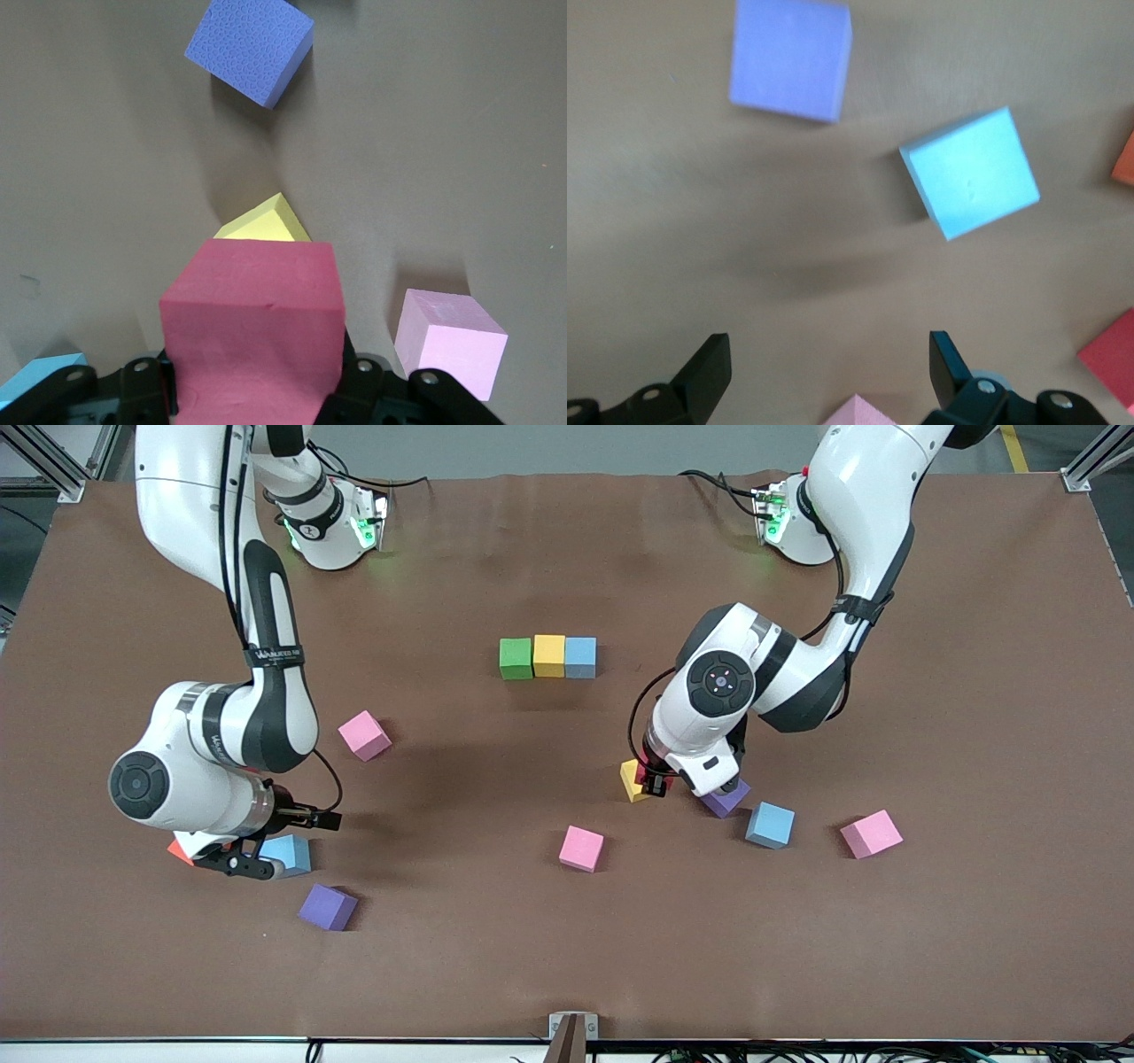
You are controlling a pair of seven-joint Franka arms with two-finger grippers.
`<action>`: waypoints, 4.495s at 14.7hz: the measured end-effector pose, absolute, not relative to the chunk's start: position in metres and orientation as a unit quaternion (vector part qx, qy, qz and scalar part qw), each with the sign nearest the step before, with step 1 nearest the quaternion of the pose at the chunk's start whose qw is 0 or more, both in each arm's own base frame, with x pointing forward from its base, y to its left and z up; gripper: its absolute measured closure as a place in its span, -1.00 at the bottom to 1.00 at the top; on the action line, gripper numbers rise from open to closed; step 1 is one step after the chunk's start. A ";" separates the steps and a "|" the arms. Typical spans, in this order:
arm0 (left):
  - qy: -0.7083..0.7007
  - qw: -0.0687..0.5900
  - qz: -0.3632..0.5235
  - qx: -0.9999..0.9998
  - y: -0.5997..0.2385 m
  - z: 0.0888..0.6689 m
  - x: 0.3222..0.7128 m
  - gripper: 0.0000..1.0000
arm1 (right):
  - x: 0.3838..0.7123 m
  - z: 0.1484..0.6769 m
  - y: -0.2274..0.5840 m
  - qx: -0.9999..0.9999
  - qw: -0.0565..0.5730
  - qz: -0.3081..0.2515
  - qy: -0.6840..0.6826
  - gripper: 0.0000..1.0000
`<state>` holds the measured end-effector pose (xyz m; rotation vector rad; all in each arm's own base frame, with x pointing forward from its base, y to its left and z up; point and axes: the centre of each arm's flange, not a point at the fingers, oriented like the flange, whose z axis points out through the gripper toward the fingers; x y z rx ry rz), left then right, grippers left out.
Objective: Arrange 11 blocks into digit 3
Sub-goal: 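Grasp the cyan cube with the right gripper while the left gripper holds red, then lift the cyan cube and carry it toward the green cube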
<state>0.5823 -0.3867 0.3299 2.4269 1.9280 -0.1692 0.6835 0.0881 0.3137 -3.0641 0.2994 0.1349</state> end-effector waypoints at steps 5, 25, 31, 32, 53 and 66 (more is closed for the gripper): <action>0.619 0.019 -0.055 0.783 -0.389 0.330 0.580 -0.21 | 0.709 0.319 0.060 -0.998 0.021 0.009 0.056 -0.98; 0.625 0.007 -0.058 0.779 -0.382 0.328 0.582 -0.21 | 0.747 0.233 0.009 -0.991 0.033 0.005 -0.133 -0.96; 0.625 0.007 -0.058 0.778 -0.382 0.328 0.582 -0.21 | 0.744 0.219 0.007 -0.990 0.025 0.018 -0.138 -0.94; 0.625 0.007 -0.058 0.778 -0.382 0.328 0.582 -0.21 | 0.744 0.219 0.007 -0.990 0.025 0.020 -0.138 -0.89; 0.633 0.004 -0.059 0.772 -0.370 0.328 0.589 -0.21 | 0.701 0.276 0.199 -0.990 0.051 0.094 -0.095 -0.18; 0.635 -0.004 -0.061 0.770 -0.365 0.327 0.591 -0.21 | 0.519 0.246 0.373 -0.998 0.043 0.037 0.008 -0.18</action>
